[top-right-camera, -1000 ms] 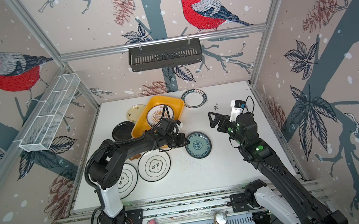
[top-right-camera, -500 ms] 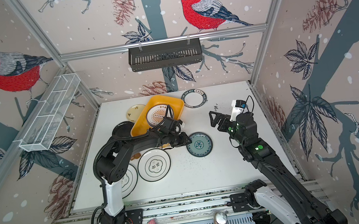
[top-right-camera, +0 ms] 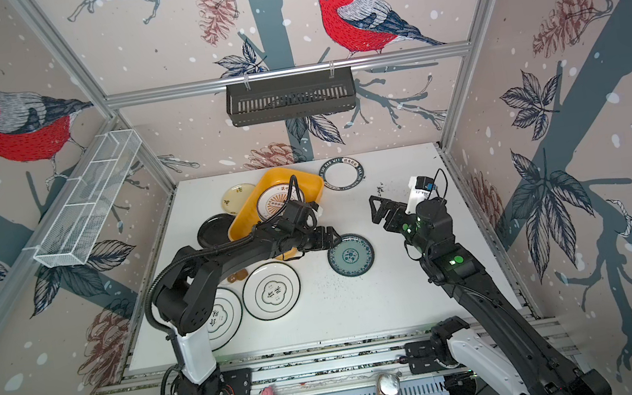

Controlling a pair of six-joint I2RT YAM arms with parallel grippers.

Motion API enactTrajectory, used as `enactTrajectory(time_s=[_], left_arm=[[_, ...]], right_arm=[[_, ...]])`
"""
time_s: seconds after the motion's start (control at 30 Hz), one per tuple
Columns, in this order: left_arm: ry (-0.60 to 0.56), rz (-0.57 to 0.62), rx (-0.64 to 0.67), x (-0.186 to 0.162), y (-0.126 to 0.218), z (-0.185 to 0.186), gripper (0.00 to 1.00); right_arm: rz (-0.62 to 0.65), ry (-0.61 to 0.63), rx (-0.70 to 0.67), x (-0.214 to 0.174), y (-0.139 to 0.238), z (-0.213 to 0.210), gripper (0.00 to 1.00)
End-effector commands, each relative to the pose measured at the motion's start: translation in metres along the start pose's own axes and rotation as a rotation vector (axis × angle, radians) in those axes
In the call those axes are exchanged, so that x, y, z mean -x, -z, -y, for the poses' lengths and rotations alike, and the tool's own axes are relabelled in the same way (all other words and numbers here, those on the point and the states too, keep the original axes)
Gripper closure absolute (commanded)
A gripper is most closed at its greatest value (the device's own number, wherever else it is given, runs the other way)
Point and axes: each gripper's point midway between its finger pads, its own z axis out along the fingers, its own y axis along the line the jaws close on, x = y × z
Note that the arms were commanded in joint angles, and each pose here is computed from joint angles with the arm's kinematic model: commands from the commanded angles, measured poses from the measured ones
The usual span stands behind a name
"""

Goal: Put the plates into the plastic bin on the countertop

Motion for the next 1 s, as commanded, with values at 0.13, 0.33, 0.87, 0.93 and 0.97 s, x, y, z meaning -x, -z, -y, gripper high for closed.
enactTrajectory(time_s=[0.13, 0.33, 0.87, 0.93, 0.97], left_arm=[[-0.202, 0.193, -0.069, 0.032, 0.054, 0.040, 0.10], [-0.346, 0.422, -0.087, 0.048, 0.131, 0.068, 0.04], [-0.260, 0.738, 0.008, 0.076, 0.224, 0.001, 0.04], [-0.256, 0.747, 0.014, 0.076, 0.224, -0.004, 0.04], [-0.257, 0.755, 0.018, 0.076, 0.225, -0.006, 0.04]], right_arm=[[0.037, -0.038, -0.013, 0.005, -0.004, 0.004, 0.00], [0.037, -0.060, -0.063, 0.009, -0.019, 0.011, 0.00], [-0.067, -0.244, -0.213, -0.008, -0.127, 0.051, 0.00], [-0.085, -0.256, -0.221, -0.009, -0.147, 0.054, 0.00], [-0.100, -0.263, -0.228, -0.012, -0.159, 0.057, 0.00]])
